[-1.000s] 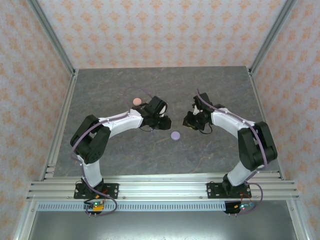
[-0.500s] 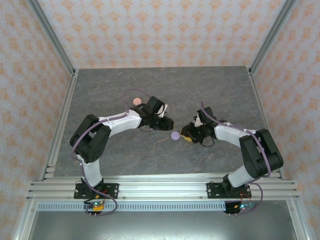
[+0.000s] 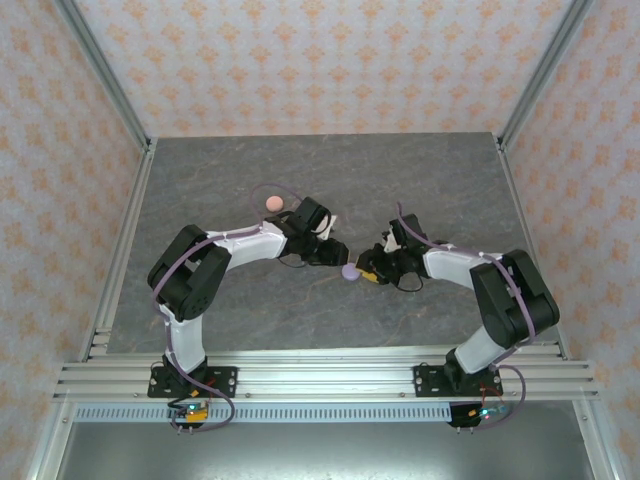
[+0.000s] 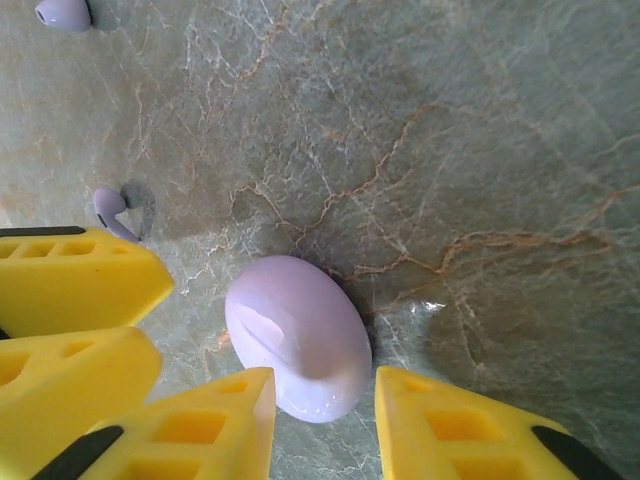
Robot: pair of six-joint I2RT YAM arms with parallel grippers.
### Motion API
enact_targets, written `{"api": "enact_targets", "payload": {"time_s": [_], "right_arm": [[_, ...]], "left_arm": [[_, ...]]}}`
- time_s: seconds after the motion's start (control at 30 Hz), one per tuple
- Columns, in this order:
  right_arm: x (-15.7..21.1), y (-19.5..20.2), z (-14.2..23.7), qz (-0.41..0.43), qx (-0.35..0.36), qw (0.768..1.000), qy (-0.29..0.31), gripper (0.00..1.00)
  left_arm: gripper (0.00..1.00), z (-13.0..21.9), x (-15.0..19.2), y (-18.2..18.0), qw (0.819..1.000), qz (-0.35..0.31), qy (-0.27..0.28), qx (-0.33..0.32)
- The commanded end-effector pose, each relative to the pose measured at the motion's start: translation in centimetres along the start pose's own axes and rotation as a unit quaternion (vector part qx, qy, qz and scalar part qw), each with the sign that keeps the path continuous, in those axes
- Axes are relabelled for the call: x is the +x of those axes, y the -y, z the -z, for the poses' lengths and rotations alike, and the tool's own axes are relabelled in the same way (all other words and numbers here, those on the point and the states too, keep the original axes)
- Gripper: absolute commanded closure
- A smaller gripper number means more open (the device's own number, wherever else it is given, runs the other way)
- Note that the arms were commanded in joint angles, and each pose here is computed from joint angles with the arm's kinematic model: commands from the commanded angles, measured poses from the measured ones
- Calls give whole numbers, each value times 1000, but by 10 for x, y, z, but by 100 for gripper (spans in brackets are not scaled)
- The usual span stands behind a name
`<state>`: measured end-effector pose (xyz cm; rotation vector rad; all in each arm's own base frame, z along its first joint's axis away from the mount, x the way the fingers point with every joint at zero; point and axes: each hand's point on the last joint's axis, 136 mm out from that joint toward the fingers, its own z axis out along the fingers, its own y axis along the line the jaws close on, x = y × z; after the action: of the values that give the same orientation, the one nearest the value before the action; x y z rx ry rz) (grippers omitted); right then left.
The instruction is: Insert the wireless bluetooth earbuds into the charging case
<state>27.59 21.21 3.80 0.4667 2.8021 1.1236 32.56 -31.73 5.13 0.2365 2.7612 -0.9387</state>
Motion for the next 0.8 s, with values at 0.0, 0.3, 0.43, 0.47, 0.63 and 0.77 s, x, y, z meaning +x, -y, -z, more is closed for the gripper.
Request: {"api": "enact_targets", "payload": {"time_s": [0.0,0.3,0.43,0.47,0.63,0.77], "right_arm": [[-6,-10,-2,8,-9,1000,5,68],[-6,-4,-8,4,-2,1000,0,75],[-5,-1,-10,3,2,1000,-2,77],[-5,0,-10,2,3,1000,-2,78],[-4,1,-11,3,3,1000,-3,80],[-4,3,-12,4,6,1000,-5,81]], "left_arm": [[57,-3,3,3,1000,0,-7,16],[57,-19,15,-1,999,9,-32,21],[58,-22,18,0,999,13,-37,29],[59,-23,18,2,999,14,-37,33],[59,-26,18,6,998,11,-36,46],[59,-32,19,5,998,30,-40,50]]}}
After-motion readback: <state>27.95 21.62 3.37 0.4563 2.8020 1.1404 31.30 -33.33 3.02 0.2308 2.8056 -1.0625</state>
